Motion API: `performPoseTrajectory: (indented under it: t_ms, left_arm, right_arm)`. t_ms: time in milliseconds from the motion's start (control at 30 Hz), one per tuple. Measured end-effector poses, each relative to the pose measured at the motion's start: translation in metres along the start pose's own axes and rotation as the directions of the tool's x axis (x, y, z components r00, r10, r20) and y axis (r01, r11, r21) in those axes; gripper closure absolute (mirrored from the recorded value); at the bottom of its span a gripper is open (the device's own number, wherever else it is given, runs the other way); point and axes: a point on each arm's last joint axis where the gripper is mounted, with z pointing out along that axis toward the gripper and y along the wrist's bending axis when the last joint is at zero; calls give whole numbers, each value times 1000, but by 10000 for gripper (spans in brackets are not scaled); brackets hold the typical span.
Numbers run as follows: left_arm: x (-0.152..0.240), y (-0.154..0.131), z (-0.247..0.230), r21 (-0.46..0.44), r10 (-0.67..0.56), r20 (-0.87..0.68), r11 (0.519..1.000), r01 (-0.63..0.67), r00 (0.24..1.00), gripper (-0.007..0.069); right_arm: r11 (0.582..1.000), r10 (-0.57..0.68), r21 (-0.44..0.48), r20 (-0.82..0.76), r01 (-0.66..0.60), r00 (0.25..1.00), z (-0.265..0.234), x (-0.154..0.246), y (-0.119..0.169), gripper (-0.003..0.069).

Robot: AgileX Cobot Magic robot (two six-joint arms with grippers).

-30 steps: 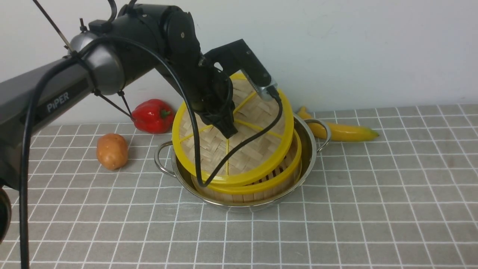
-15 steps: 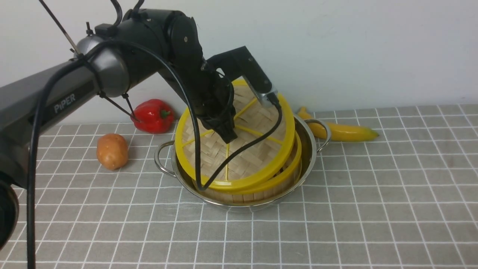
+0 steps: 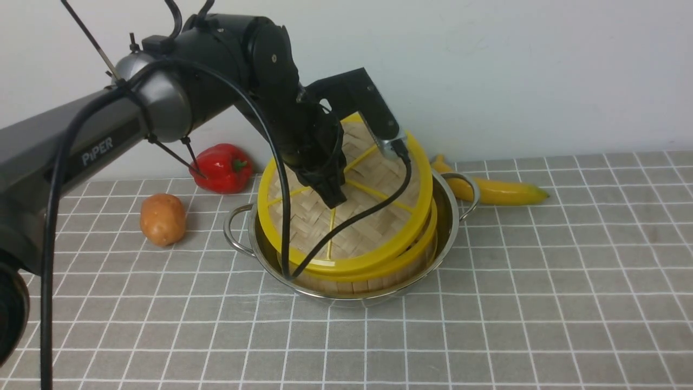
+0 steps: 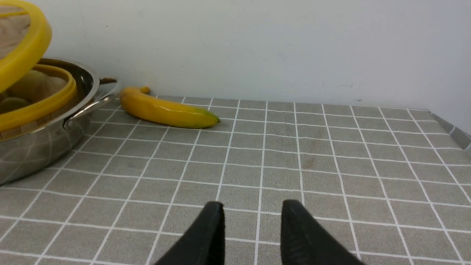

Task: Place the steamer in the pot on the grey tablecloth, and put the lid on the steamer.
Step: 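Place the yellow bamboo steamer lid onto the steamer in the pot with the left gripper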

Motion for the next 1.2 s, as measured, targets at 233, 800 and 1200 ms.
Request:
performPoseTrajectory:
  t_ms: [233,800,1200]
  left_arm:
    - [0,0,0,-2,1,2,1000,-1,1000,508]
    - [-2,0,1,-12,3,13,1000,-2,1000,508]
    - [-4,3,0,-34,-11,35,999,12,999,356]
  right_arm:
    - [1000,8,0,0,-8,1000,0,0,0,416]
    - [1000,26,0,0,-26,1000,0,0,0,416]
    - [1000,26,0,0,-26,1000,0,0,0,416]
